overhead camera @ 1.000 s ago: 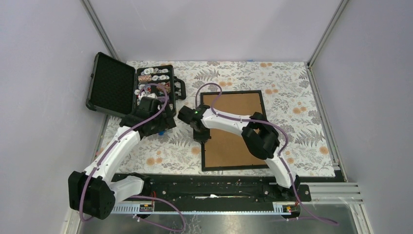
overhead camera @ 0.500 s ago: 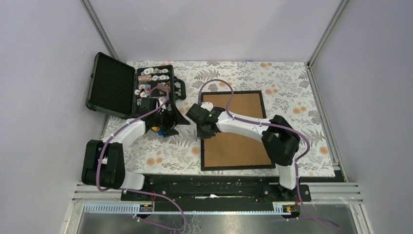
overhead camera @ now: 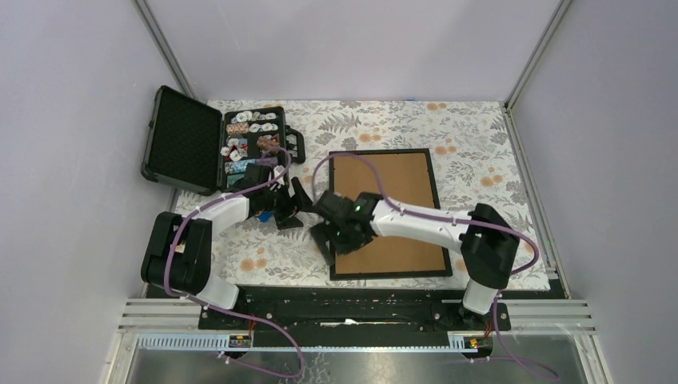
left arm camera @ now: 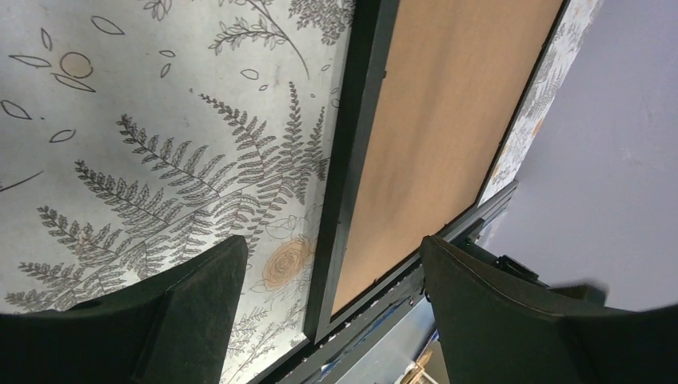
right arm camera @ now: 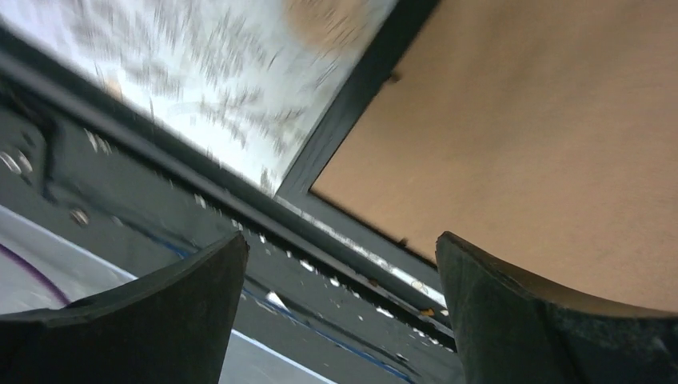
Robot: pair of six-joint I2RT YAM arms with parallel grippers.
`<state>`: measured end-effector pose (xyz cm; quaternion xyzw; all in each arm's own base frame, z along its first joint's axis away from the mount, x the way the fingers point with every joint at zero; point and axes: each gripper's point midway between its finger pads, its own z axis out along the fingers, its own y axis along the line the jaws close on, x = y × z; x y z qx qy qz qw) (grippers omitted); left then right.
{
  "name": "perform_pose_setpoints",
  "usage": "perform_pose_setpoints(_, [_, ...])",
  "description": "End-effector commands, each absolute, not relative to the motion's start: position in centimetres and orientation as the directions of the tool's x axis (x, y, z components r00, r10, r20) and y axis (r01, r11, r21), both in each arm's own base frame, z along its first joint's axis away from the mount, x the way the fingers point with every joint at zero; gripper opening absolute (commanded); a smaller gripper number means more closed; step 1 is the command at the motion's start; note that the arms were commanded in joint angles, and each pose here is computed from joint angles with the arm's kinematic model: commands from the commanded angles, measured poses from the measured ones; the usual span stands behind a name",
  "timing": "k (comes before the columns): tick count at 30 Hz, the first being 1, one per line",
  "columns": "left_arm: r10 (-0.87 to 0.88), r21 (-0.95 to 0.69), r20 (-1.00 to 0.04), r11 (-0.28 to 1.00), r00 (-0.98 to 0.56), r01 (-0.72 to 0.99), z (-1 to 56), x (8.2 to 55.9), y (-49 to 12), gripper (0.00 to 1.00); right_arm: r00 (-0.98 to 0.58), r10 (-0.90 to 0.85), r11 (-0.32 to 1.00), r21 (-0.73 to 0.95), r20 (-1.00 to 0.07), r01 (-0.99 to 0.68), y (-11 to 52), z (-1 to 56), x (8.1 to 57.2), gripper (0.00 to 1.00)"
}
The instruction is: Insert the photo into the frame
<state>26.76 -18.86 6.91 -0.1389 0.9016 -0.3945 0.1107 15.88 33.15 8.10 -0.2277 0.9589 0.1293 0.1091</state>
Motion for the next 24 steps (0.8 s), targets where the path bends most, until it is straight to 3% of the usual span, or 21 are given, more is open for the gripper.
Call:
perform_pose_setpoints(1, [-0.289,-0.756,-0.084,0.642,-0.954,-0.128,6.8,26.9,-19.3,0.83,-0.624,-0.708,0.652,0.034,-0.332,-0.758,32.7,7.2,13.7,0.93])
perform_pose_setpoints(4, [-0.273,-0.746,-0.059,0.651,-0.960,-0.139,6.0,26.0,-19.2,0.79,-0.624,-0.682,0.681,-0.018,-0.382,-0.732,32.7,8.0,15.4,0.92])
perform_pose_setpoints(5, [-0.273,-0.743,-0.059,0.655,-0.960,-0.141,5.8,25.8,-19.3,0.77,-0.666,-0.640,0.725,-0.014,-0.384,-0.688,32.8,8.2,16.1,0.82])
perform_pose_setpoints(7, [-0.285,-0.743,-0.063,0.653,-0.956,-0.146,5.6,25.6,-19.3,0.72,-0.814,-0.465,0.859,0.045,-0.347,-0.510,33.1,8.8,17.5,0.43])
perform_pose_setpoints(8, [-0.297,-0.749,-0.063,0.645,-0.953,-0.152,5.6,25.5,-19.4,0.70,-0.879,-0.375,0.907,0.080,-0.296,-0.414,32.7,8.7,17.6,0.47])
perform_pose_setpoints(10, [-0.302,-0.762,-0.054,0.629,-0.952,-0.156,5.4,24.9,-20.1,0.68,-0.941,-0.224,0.958,0.120,-0.254,-0.261,32.0,8.9,17.8,0.67])
perform_pose_setpoints(16, [-0.235,-0.781,-0.022,0.611,-0.972,-0.130,3.7,22.1,-25.1,0.64,-0.954,0.068,0.964,0.266,-0.292,-0.012,25.9,10.4,21.3,0.73])
perform_pose_setpoints(17, [-0.230,-0.789,-0.010,0.600,-0.973,-0.134,3.5,21.9,-25.9,0.64,-0.953,0.092,0.956,0.293,-0.289,0.004,25.0,10.5,22.0,0.81])
perform_pose_setpoints(18, [-0.222,-0.803,-0.007,0.582,-0.975,-0.127,3.7,21.7,-27.0,0.62,-0.955,0.108,0.945,0.327,-0.277,0.012,24.6,10.6,22.4,0.96])
perform_pose_setpoints(24, [-0.152,-0.898,0.013,0.433,-0.988,-0.079,6.3,19.6,-33.8,0.55,-0.955,0.193,0.919,0.383,-0.223,0.096,21.8,11.9,25.6,1.00])
